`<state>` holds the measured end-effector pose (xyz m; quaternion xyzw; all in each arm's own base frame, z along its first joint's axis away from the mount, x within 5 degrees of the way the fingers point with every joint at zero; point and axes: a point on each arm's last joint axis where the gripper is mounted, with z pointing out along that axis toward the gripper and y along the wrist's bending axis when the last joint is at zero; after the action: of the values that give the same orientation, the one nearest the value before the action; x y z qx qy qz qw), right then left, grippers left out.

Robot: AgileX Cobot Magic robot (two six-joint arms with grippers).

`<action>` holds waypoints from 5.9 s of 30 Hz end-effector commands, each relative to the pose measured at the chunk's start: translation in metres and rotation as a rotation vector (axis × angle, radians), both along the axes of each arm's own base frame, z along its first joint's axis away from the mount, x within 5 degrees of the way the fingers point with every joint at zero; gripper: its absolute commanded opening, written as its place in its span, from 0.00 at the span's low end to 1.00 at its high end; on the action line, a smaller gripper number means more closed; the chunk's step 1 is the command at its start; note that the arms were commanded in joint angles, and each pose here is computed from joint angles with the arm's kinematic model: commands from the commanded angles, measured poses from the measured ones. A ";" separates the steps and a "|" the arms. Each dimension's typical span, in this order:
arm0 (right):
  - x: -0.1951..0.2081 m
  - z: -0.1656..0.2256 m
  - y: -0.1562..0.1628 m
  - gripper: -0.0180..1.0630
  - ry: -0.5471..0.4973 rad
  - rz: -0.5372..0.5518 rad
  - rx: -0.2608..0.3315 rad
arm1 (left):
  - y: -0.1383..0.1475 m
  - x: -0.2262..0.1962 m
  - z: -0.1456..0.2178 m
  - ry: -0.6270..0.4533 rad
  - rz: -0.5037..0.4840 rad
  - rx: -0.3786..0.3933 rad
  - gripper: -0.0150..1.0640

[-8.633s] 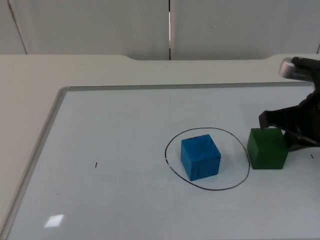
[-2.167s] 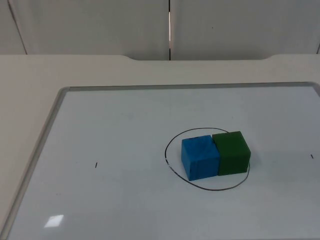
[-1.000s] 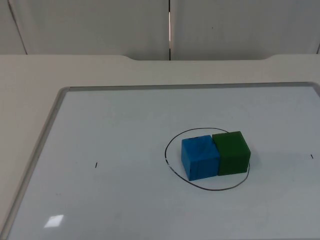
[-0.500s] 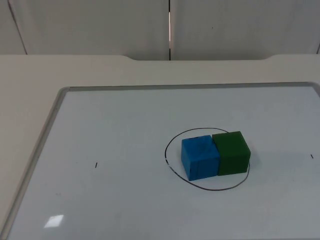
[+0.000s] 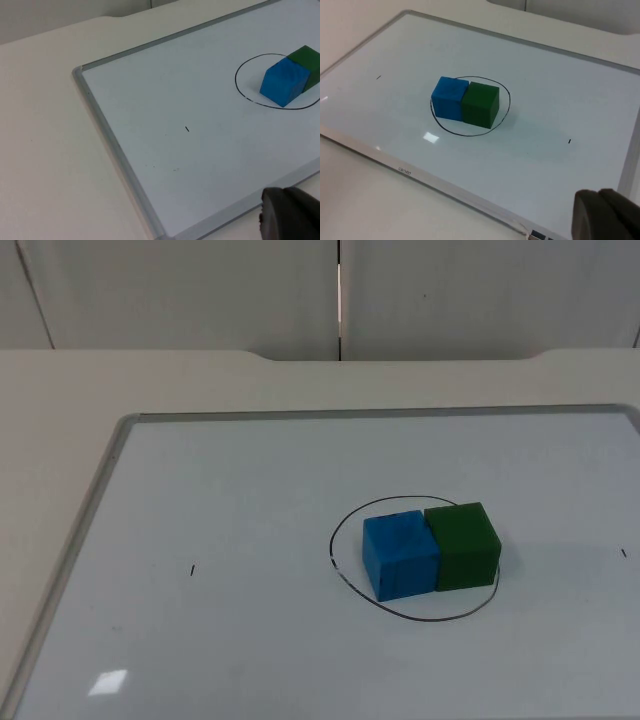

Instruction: Push the two cubes into the marked area.

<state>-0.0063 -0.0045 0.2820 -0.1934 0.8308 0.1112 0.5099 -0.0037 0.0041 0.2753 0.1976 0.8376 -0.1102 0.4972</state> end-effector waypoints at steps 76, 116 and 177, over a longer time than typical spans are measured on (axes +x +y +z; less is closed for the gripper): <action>0.000 -0.002 -0.001 0.99 0.001 0.000 -0.008 | 0.000 0.000 -0.001 -0.011 0.003 0.002 0.87; 0.000 -0.002 -0.001 0.99 -0.001 0.003 -0.012 | 0.000 0.000 -0.001 -0.011 0.003 0.002 0.99; 0.000 -0.002 0.000 0.99 0.008 -0.050 0.008 | -0.002 -0.001 -0.001 -0.010 0.521 0.007 0.99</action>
<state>-0.0065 -0.0043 0.2818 -0.1751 0.8354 0.1034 0.5107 -0.0052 0.0019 0.2753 -0.0216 0.8603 0.0208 0.5089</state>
